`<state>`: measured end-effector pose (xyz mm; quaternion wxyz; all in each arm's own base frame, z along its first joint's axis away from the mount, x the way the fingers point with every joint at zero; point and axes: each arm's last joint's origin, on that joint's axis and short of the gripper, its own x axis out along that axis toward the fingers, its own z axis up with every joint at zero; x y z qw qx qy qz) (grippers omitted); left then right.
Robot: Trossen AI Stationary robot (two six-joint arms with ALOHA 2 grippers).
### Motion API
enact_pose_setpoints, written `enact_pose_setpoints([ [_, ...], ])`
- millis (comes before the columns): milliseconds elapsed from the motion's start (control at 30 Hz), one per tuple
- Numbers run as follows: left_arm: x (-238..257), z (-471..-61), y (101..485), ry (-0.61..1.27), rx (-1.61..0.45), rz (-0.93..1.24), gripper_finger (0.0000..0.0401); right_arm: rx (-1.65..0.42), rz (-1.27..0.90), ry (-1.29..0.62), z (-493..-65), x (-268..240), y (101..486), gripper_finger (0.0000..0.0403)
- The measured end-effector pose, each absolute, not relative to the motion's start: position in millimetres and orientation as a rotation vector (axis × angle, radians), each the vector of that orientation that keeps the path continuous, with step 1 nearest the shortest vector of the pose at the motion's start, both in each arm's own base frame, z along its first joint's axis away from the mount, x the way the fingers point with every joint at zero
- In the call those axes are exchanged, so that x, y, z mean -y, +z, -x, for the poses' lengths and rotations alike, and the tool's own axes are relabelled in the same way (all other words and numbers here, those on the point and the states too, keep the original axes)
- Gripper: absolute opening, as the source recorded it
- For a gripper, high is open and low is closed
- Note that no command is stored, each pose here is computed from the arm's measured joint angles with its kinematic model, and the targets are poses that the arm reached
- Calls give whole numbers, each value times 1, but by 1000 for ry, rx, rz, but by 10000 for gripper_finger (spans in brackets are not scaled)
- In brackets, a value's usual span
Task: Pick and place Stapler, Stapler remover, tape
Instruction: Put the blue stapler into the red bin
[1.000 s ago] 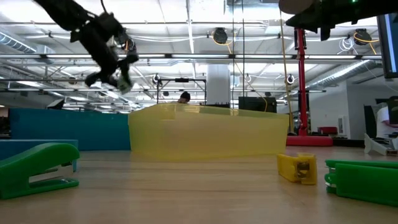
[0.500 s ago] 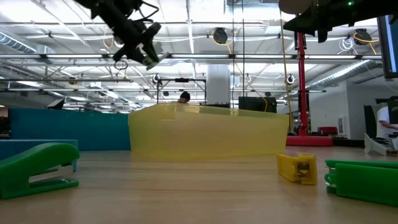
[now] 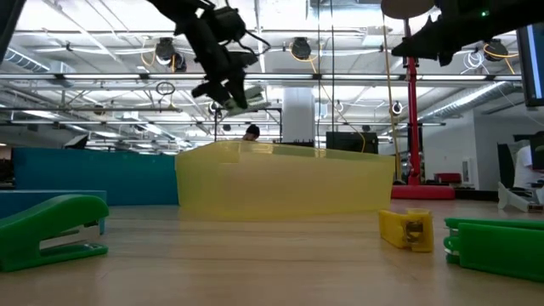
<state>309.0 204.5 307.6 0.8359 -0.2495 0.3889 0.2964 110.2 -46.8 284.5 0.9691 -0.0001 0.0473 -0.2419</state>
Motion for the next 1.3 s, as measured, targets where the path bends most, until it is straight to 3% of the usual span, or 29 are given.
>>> enact_pose_setpoints([
  [400, -195, -344, 258, 506, -1021, 530, 134, -44, -72, -399, -100, 40, 269, 0],
  [800, -201, -347, 243, 474, -1088, 441, 134, 187, -161, -379, -105, 42, 233, 0],
  [1300, -209, -352, 195, 497, -1277, 433, 134, 200, -193, -373, -105, 42, 229, 0],
])
